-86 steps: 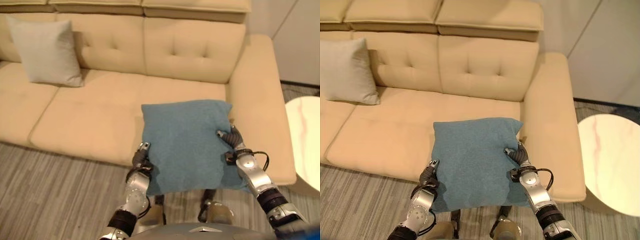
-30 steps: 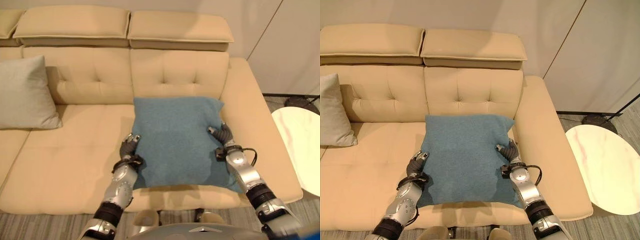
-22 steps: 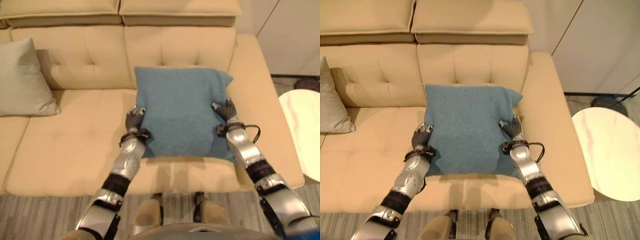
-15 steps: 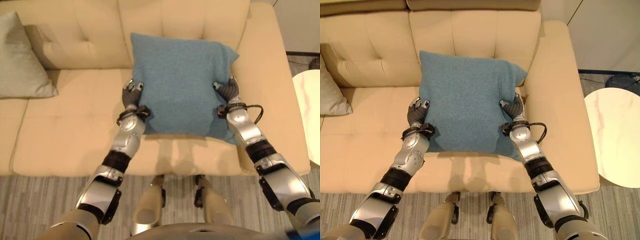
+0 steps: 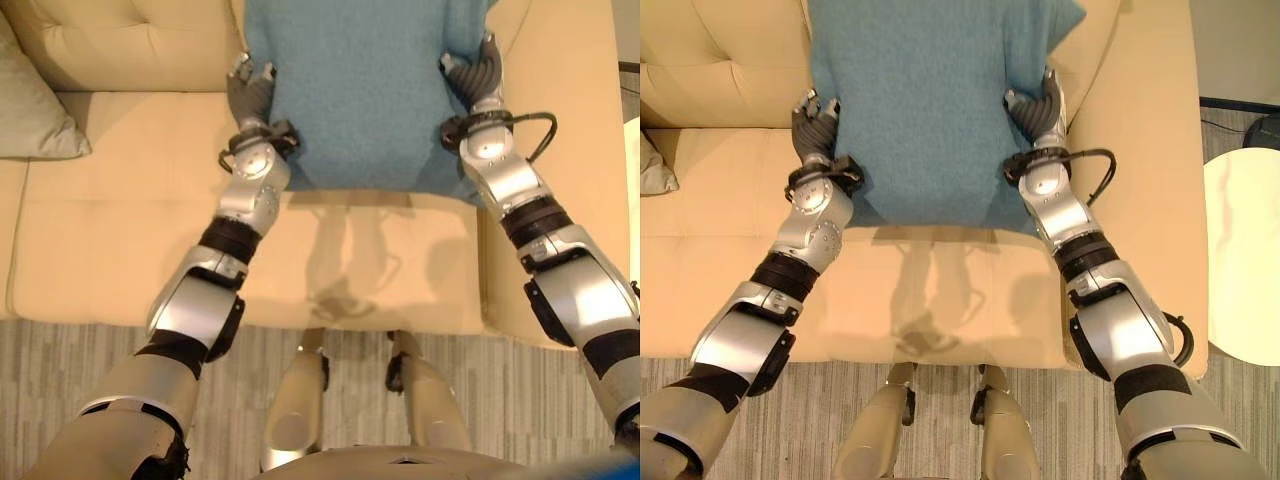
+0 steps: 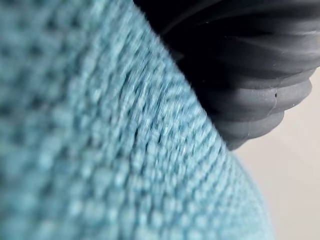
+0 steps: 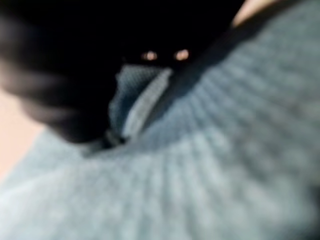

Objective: Pick up all the scattered cushions and arrange them neatly on the sofa.

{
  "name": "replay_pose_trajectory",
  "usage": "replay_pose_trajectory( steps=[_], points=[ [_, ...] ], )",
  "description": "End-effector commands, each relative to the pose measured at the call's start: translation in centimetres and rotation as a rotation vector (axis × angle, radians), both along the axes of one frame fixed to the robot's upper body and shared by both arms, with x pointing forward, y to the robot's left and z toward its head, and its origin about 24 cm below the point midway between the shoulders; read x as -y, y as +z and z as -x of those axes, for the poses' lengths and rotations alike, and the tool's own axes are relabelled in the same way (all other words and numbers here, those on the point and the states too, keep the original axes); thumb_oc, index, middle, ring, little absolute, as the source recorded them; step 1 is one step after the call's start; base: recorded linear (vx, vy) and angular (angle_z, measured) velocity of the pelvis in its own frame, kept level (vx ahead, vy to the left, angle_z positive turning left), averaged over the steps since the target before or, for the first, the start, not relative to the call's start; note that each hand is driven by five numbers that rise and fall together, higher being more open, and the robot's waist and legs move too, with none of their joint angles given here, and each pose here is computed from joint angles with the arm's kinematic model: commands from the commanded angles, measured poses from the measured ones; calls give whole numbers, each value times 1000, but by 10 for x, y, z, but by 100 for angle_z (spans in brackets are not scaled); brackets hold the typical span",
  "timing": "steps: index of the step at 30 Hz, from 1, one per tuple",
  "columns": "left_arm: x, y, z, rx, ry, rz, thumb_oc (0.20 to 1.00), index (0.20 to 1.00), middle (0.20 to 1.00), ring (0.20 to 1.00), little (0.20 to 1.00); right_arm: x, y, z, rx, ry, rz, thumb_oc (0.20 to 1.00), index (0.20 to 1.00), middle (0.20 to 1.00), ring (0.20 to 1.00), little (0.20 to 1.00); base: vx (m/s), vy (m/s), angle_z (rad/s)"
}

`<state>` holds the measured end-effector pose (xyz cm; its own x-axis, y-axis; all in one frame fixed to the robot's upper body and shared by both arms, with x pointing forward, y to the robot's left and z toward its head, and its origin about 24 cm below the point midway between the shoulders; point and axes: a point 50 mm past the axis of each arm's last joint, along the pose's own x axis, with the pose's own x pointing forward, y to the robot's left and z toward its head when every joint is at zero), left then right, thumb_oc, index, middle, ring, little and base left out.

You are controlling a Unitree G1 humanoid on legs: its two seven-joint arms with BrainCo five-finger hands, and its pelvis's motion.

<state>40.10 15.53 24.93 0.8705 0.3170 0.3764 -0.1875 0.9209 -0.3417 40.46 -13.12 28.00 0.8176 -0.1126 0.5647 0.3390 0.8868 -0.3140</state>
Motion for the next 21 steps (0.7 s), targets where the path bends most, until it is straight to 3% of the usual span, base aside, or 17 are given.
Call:
replay_pose_trajectory(
  steps=[1, 8, 16, 17, 21],
  points=[
    [74, 96, 26, 396, -168, -183, 200, 200, 200, 200, 200, -76, 67, 33, 328, 262, 58, 200, 200, 200, 200, 200, 23, -35, 19],
    [62, 145, 20, 396, -4, -334, 200, 200, 200, 200, 200, -81, 103, 31, 383, 158, 238, 200, 200, 200, 200, 200, 25, -18, 10],
    [60, 170, 24, 400, 62, -429, 200, 200, 200, 200, 200, -73, 116, 28, 379, 91, 274, 200, 200, 200, 200, 200, 8, 7, -1],
    [59, 188, 22, 319, 58, -465, 1000, 1000, 1000, 1000, 1000, -50, 122, 12, 185, 11, 284, 1000, 1000, 1000, 1000, 1000, 25, 77, 0],
    [65, 184, 22, 342, -13, -423, 1000, 1000, 1000, 1000, 1000, -43, 122, 11, 167, -2, 314, 1000, 1000, 1000, 1000, 1000, 30, 47, 1]
  ],
)
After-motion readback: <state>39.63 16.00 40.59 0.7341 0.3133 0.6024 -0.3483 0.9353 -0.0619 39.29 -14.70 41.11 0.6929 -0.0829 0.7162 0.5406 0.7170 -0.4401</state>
